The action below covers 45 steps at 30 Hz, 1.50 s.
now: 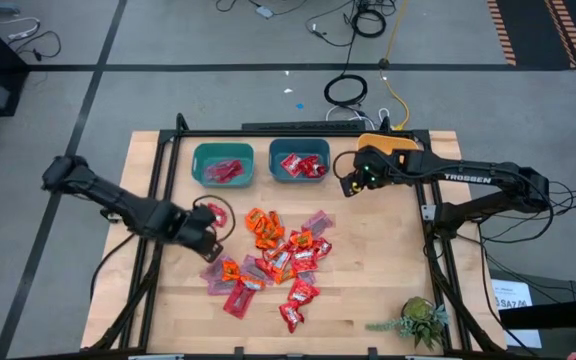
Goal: Sort candy
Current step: Put the red chocolate into the green bin
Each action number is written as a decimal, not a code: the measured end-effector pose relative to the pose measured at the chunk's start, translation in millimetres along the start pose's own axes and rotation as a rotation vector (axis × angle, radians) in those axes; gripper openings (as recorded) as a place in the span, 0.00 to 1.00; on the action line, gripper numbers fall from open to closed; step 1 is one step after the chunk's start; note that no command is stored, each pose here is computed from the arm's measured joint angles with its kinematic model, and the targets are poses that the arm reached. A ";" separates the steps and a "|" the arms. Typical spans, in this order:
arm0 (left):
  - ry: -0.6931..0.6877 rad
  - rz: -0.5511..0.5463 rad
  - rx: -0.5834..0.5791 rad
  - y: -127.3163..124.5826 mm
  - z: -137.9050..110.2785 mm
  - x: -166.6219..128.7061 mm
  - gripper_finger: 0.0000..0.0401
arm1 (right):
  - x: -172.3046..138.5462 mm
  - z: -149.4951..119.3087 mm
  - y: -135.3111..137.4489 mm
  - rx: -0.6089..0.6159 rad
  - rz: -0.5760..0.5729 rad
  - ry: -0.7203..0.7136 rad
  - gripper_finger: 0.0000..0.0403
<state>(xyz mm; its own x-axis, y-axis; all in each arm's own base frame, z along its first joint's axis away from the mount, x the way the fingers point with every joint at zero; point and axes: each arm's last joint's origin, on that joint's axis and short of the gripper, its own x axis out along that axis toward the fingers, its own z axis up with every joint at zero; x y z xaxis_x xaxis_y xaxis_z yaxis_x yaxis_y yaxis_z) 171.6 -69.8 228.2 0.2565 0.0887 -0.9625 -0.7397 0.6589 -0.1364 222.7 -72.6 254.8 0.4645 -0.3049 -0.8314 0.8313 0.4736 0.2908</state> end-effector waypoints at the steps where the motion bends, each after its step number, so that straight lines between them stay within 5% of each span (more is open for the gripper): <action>1: -0.023 -0.006 0.005 -1.9 -2.6 -0.7 0.30 | -0.1 -0.5 0.5 -0.003 0.002 0.001 0.49; 13: -0.101 -0.097 0.008 -13.0 -4.5 -2.6 0.30 | -0.4 0.8 4.4 0.000 0.034 -0.021 0.49; 20: -0.103 -0.070 0.012 -10.5 -4.9 -2.4 0.31 | -0.3 0.6 4.2 0.007 0.035 -0.017 0.49; 29: -0.112 -0.029 0.020 -6.8 -5.4 -1.9 0.48 | -0.4 0.6 4.2 0.029 0.034 -0.017 0.49; 45: -0.048 -0.029 0.035 -4.0 -9.8 4.7 0.49 | -3.5 -12.3 16.2 0.099 0.066 0.007 0.49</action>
<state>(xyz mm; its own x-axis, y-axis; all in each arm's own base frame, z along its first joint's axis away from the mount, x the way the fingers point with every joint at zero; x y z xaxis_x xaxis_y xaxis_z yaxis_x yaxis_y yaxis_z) 169.7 -79.4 221.9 0.3071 0.1043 -0.9460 -0.7094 0.6876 -0.1545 230.9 -53.7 256.6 0.5172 -0.2695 -0.8123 0.8252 0.4086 0.3899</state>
